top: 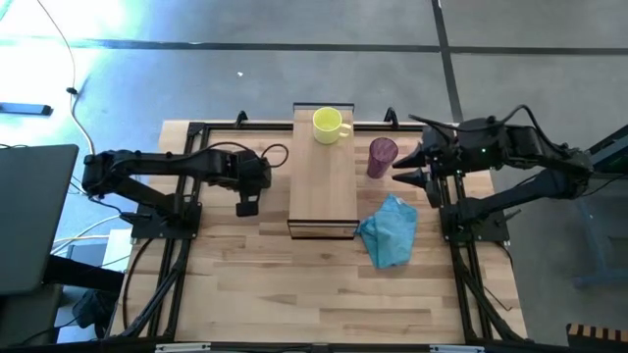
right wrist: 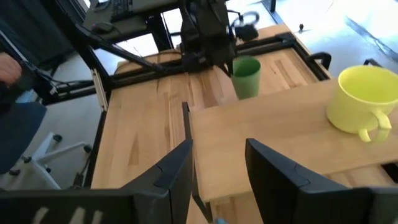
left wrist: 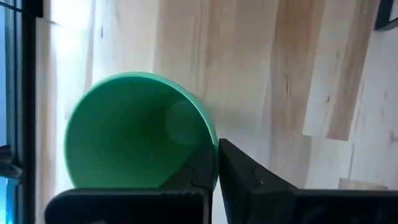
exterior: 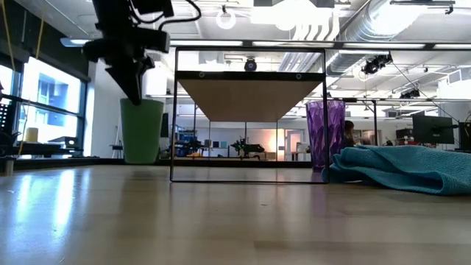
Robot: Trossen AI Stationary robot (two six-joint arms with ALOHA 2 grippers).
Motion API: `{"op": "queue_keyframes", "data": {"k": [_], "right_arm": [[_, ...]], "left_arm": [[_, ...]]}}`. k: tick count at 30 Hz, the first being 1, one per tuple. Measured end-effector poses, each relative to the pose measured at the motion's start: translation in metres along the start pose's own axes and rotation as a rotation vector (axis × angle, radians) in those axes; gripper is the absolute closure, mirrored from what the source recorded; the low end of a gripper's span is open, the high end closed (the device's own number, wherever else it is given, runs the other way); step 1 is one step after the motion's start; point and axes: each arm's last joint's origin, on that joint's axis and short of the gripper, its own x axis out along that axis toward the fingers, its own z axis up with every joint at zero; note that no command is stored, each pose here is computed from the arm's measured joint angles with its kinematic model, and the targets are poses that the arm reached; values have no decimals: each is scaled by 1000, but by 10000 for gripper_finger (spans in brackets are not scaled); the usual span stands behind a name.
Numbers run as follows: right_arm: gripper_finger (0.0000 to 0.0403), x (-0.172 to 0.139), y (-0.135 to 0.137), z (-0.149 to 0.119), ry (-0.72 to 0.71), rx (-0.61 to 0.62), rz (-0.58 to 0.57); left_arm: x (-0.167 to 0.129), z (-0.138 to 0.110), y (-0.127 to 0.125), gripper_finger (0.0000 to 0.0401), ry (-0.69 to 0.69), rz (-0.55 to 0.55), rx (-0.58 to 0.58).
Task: Stack small to large cups/mugs on shelf
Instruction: Put the green cup on the shelf
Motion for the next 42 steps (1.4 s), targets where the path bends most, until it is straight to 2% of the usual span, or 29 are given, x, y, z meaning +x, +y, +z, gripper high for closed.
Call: {"op": "queue_keyframes", "data": {"k": [7, 16, 22, 29, 37, 42], "right_arm": [[265, 0, 0, -2, 18, -1, -5], [265, 0, 0, -2, 18, -18, -4], [265, 0, 0, -2, 20, -28, -5], [265, 0, -1, -5, 54, -29, -12], [265, 0, -2, -8, 88, -30, -20], [265, -1, -3, -11, 116, -31, -26]], "left_arm": [[-47, 13, 12, 399, -34, 3, -3], [-127, 34, 33, 400, -280, 18, -113], [-156, 57, 41, 401, -387, 6, -129], [-153, 98, 43, 401, -403, -42, -45], [-128, 138, 40, 401, -302, -66, 28], [-119, 153, 40, 401, -269, -72, 44]]}}
